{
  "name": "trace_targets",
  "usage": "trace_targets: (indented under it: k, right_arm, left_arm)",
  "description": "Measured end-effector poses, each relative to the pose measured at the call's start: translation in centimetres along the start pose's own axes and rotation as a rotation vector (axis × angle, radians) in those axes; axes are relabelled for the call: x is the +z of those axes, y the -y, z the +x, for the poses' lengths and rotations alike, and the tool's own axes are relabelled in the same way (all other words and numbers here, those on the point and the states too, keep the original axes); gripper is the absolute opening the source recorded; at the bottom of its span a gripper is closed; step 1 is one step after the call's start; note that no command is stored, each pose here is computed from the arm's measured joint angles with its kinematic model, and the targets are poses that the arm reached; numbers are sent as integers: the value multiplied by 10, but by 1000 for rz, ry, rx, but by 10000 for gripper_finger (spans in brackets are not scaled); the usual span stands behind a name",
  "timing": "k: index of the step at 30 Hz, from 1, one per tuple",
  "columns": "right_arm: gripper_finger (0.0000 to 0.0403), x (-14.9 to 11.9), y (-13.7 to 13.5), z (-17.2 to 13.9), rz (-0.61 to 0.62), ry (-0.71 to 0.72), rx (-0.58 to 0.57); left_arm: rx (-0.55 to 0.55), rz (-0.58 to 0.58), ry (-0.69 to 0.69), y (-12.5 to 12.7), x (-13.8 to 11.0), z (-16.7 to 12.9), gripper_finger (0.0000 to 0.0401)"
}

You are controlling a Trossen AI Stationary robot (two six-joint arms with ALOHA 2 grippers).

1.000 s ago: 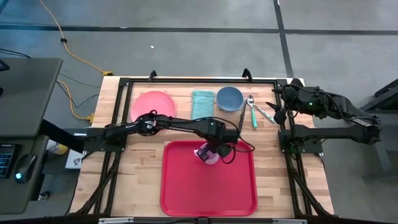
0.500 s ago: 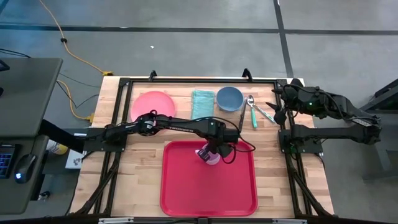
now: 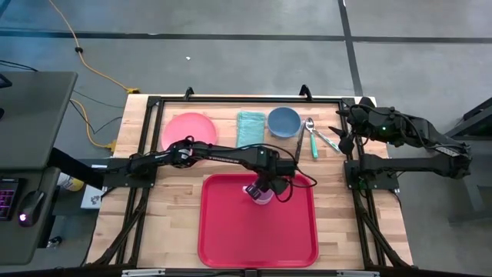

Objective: Set up tray
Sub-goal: Put the light pink mug on the red tray

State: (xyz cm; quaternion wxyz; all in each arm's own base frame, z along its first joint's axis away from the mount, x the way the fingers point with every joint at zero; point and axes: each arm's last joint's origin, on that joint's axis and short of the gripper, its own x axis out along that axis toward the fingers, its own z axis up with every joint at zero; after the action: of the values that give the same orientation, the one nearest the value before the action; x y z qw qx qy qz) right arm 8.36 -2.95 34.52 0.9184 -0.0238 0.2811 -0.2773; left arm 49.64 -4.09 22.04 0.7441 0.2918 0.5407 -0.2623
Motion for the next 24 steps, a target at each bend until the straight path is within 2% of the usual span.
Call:
trace_targets:
  k: [7, 10, 17, 21, 24]
  right_arm:
    - [266, 0, 0, 0, -2, -4, 0]
    - [266, -1, 0, 0, -2, -6, 0]
    - [266, -1, 0, 0, -1, -6, 1]
    - [266, -1, 0, 0, 3, -10, 9]
    - [266, -1, 0, 0, 2, -15, 14]
  left_arm:
    - [-2, -19, -19, 4, -3, -20, 226]
    - [-3, -23, -20, 6, -5, -32, 229]
    - [81, -22, 62, 8, -4, -79, 221]
    - [193, -24, 73, 11, -8, -115, 222]
    - [372, -66, 14, 14, -15, -148, 221]
